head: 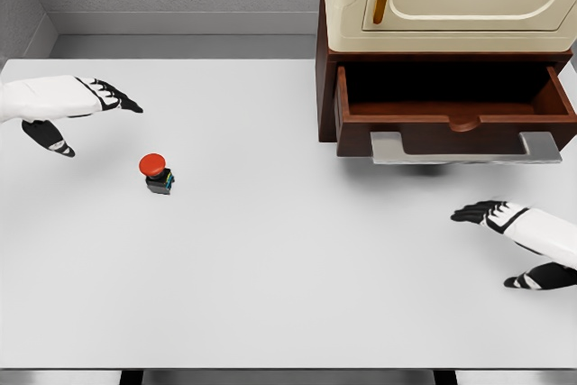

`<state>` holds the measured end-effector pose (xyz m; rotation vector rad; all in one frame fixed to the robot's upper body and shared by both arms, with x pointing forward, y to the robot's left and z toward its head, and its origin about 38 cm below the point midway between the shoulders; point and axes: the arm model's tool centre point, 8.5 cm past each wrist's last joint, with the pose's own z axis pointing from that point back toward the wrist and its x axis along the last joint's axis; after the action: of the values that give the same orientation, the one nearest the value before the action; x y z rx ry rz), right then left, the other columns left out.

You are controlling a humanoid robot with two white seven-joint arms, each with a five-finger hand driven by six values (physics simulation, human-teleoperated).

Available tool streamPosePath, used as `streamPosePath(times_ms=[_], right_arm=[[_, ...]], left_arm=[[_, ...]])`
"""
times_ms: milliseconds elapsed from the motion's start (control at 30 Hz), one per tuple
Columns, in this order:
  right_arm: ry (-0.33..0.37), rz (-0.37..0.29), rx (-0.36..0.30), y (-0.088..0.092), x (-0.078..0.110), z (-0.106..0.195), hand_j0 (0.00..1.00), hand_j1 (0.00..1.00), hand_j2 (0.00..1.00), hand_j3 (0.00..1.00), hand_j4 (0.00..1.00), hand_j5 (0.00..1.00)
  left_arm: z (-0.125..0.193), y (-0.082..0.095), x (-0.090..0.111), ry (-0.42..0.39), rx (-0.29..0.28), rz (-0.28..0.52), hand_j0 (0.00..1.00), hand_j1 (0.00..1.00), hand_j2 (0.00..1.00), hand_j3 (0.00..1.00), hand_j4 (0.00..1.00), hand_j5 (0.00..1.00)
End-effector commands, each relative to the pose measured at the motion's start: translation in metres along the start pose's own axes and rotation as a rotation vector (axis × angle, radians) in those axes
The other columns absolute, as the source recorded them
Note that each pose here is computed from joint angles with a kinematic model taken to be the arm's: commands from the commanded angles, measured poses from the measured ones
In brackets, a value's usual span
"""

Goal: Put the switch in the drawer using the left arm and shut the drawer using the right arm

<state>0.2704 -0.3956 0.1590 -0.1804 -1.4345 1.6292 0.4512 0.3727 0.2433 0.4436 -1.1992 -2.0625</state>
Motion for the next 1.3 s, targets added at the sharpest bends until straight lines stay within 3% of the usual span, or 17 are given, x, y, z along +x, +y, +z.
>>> streamPosePath(times_ms=[0, 100, 200, 300, 333, 533, 667, 833, 1000, 1100, 1267], right_arm=[[-0.010, -0.010, 0.008, 0.003, 0.002, -0.003, 1.00, 1.00, 1.00, 1.00, 1.00, 1.00], [-0.010, -0.007, 0.006, 0.002, 0.002, -0.003, 1.00, 1.00, 1.00, 1.00, 1.00, 1.00], [-0.005, 0.002, -0.001, -0.002, 0.001, -0.002, 1.00, 1.00, 1.00, 1.00, 1.00, 1.00], [0.038, 0.021, -0.038, -0.014, -0.004, 0.014, 0.67, 0.67, 0.67, 0.67, 0.67, 0.67], [0.063, 0.021, -0.052, -0.016, -0.007, 0.024, 0.65, 0.65, 0.65, 0.65, 0.65, 0.65], [0.184, 0.020, -0.150, -0.032, -0.014, 0.082, 0.63, 0.63, 0.63, 0.63, 0.63, 0.63], [0.238, -0.003, -0.179, -0.033, -0.013, 0.111, 0.63, 0.63, 0.63, 0.63, 0.63, 0.63], [0.256, -0.005, -0.203, -0.037, -0.012, 0.124, 0.59, 0.59, 0.59, 0.59, 0.59, 0.59], [0.264, -0.030, -0.164, -0.026, -0.012, 0.126, 0.59, 0.59, 0.59, 0.59, 0.59, 0.59], [0.263, -0.023, -0.161, -0.029, -0.012, 0.126, 0.60, 0.60, 0.60, 0.60, 0.60, 0.60], [0.263, -0.016, -0.165, -0.031, -0.012, 0.126, 0.61, 0.61, 0.61, 0.61, 0.61, 0.61]], left_arm=[[0.000, 0.001, 0.000, 0.000, 0.003, 0.002, 1.00, 1.00, 1.00, 1.00, 1.00, 1.00], [-0.002, -0.001, 0.002, -0.006, -0.006, 0.003, 1.00, 1.00, 1.00, 1.00, 1.00, 1.00], [-0.022, -0.005, 0.029, -0.091, -0.042, -0.043, 1.00, 1.00, 1.00, 1.00, 1.00, 1.00], [-0.037, -0.004, 0.039, -0.123, -0.040, -0.051, 1.00, 1.00, 1.00, 1.00, 1.00, 1.00], [-0.040, -0.008, 0.040, -0.128, -0.054, -0.050, 1.00, 1.00, 1.00, 1.00, 1.00, 1.00], [-0.055, -0.017, 0.046, -0.124, -0.104, -0.099, 1.00, 1.00, 1.00, 1.00, 1.00, 1.00], [-0.056, -0.017, 0.048, -0.133, -0.102, -0.099, 0.99, 0.99, 0.99, 0.99, 0.99, 0.99], [-0.056, -0.016, 0.049, -0.134, -0.101, -0.100, 0.96, 0.96, 0.96, 0.96, 0.96, 0.96], [-0.057, -0.016, 0.050, -0.139, -0.098, -0.100, 0.92, 0.92, 0.92, 0.92, 0.92, 0.92], [-0.060, -0.016, 0.056, -0.156, -0.095, -0.105, 0.84, 0.84, 0.84, 0.84, 0.84, 0.84], [-0.064, -0.017, 0.065, -0.182, -0.106, -0.121, 0.83, 0.83, 0.83, 0.83, 0.83, 0.83]])
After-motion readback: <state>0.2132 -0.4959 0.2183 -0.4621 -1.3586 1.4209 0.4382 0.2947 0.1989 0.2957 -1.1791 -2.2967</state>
